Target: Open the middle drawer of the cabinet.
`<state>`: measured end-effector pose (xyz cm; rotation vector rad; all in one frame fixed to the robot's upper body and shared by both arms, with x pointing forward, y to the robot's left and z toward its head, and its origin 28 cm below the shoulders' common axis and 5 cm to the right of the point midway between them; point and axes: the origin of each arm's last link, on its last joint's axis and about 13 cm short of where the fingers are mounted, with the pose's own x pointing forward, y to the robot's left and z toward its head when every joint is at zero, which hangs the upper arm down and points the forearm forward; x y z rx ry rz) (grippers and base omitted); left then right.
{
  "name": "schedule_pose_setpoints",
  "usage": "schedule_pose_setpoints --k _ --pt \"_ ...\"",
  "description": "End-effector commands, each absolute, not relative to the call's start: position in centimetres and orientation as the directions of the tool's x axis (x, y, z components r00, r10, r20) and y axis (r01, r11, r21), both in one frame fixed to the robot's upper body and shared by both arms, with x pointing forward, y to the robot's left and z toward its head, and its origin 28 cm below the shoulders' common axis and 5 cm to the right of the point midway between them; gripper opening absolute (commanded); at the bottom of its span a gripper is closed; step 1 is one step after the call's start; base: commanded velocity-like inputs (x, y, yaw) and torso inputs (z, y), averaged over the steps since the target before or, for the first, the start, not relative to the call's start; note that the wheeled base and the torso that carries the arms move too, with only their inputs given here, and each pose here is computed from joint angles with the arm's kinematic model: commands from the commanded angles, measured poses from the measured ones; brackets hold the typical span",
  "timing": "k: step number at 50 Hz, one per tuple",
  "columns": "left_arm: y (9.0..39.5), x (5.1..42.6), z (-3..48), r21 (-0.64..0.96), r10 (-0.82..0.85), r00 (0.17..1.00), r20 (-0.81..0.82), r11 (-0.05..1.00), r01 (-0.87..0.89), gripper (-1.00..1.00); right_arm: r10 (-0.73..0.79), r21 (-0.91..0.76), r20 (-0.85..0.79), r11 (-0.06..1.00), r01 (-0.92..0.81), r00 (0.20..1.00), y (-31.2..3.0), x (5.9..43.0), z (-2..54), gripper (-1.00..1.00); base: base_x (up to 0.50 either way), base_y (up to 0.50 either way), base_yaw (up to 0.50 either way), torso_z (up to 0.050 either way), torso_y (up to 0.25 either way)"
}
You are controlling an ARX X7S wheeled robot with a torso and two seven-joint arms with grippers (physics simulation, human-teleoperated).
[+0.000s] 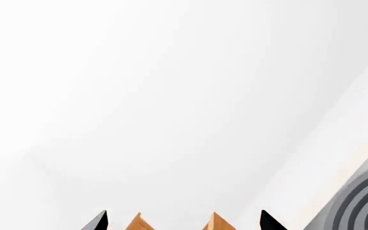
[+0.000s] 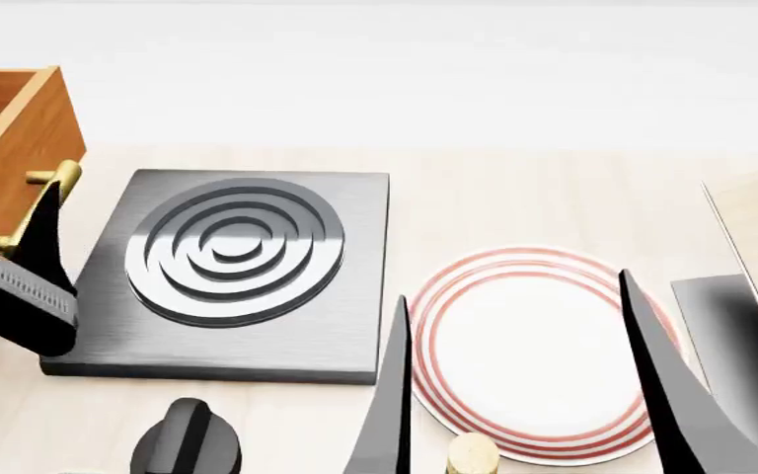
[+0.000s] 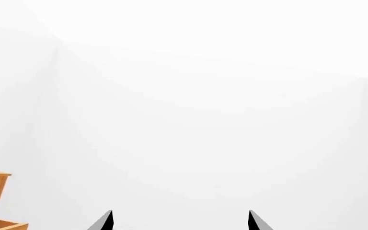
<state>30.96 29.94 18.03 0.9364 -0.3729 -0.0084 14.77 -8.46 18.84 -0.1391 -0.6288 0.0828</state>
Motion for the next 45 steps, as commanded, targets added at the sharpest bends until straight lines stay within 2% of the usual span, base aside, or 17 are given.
schedule_pose_setpoints --k 1,17,25,34,45 --pt "29.8 29.9 21.4 0.717 -0.136 0.963 0.233 0.693 -0.075 1.00 0.125 -0.156 0.576 0.987 -0.042 0.808 -8.4 14.8 18.8 1.00 0.00 0.00 0.00 0.000 0.000" --pt "30.0 29.9 24.5 0.707 -0.125 0.982 0.142 0.707 -0.013 1.00 0.128 -0.155 0.572 0.987 -0.047 0.811 -8.3 14.9 18.7 1.00 0.00 0.00 0.00 0.000 0.000" --pt "30.0 30.4 25.5 0.659 -0.122 0.991 0.059 0.750 0.053 1.00 0.129 -0.157 0.570 0.987 -0.047 0.812 -8.3 15.0 18.7 1.00 0.00 0.00 0.00 0.000 0.000" --pt "30.6 32.1 26.3 0.570 -0.091 0.995 -0.050 0.815 0.104 1.00 0.131 -0.159 0.568 0.986 -0.048 0.812 -8.3 15.0 18.6 1.00 0.00 0.00 0.00 0.000 0.000" --pt "30.4 33.5 26.9 0.371 -0.070 0.988 -0.135 0.922 0.116 1.00 0.134 -0.161 0.565 0.986 -0.051 0.814 -8.3 15.1 18.5 1.00 0.00 0.00 0.00 0.000 0.000"
